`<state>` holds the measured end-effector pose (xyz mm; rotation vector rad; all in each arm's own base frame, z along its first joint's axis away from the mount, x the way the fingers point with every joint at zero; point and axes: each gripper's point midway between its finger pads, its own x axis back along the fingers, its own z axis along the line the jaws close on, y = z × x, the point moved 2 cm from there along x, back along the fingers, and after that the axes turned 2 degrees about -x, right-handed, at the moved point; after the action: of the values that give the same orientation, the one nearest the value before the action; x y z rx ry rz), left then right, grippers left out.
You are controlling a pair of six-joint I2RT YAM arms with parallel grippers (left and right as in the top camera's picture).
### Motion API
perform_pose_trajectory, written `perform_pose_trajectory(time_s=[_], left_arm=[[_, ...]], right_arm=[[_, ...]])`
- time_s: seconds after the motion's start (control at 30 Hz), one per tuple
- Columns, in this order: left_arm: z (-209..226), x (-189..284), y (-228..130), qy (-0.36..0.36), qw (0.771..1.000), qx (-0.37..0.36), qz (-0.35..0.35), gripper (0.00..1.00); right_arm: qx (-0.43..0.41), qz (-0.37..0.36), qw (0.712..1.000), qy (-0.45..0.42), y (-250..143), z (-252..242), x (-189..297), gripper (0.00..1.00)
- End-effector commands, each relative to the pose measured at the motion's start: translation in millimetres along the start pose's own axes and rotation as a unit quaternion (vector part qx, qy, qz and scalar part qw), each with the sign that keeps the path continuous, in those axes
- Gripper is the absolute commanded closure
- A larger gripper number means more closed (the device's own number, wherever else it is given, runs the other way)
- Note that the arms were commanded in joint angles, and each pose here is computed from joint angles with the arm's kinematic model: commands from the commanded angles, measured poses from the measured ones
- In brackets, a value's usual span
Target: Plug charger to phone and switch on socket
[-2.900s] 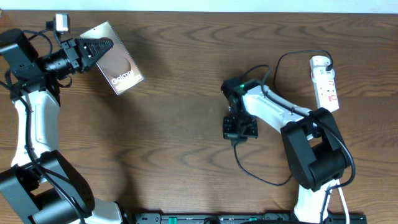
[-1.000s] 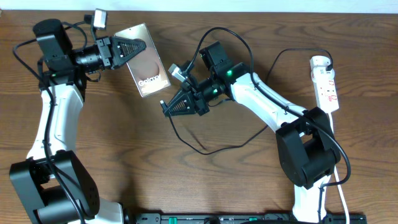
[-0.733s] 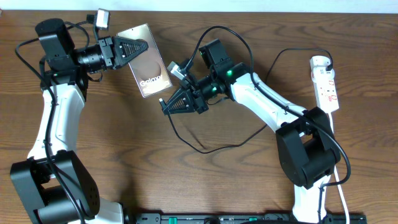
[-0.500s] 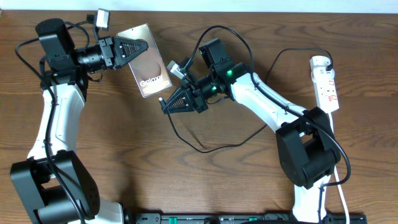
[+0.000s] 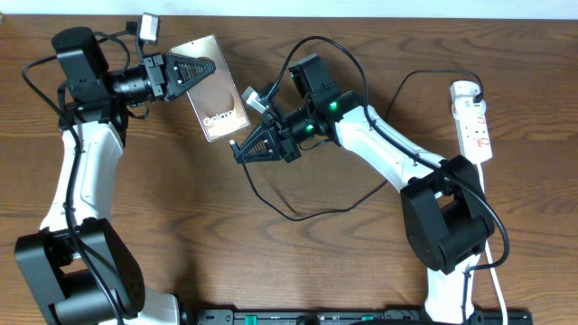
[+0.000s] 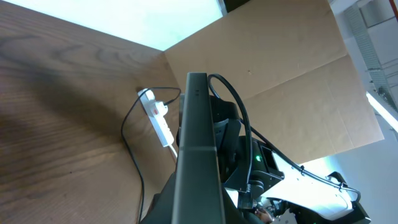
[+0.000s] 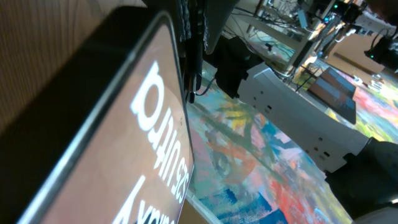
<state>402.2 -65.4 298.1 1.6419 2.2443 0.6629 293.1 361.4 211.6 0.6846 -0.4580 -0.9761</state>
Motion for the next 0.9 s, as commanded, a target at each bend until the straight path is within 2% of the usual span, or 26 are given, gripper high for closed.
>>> perform_pose_trajectory(time_s=[0.0,0.47,0.87], left_arm=[[-8,0,-2,-0.012,1.000,-0.011,0.009,0.92],[-10,0,-3,-0.017,1.000,-0.019,0.012,0.93],[-10,0,-3,-0.017,1.000,-0.019,0.012,0.93]], right_arm=[[0.005,-0.004,1.000,0.004,6,3,3,0.99],[0.012,-0.006,1.000,0.003,13,2,3,0.99],[-0.011,-0.007,0.999,-0.031,13,-8,5,0.99]])
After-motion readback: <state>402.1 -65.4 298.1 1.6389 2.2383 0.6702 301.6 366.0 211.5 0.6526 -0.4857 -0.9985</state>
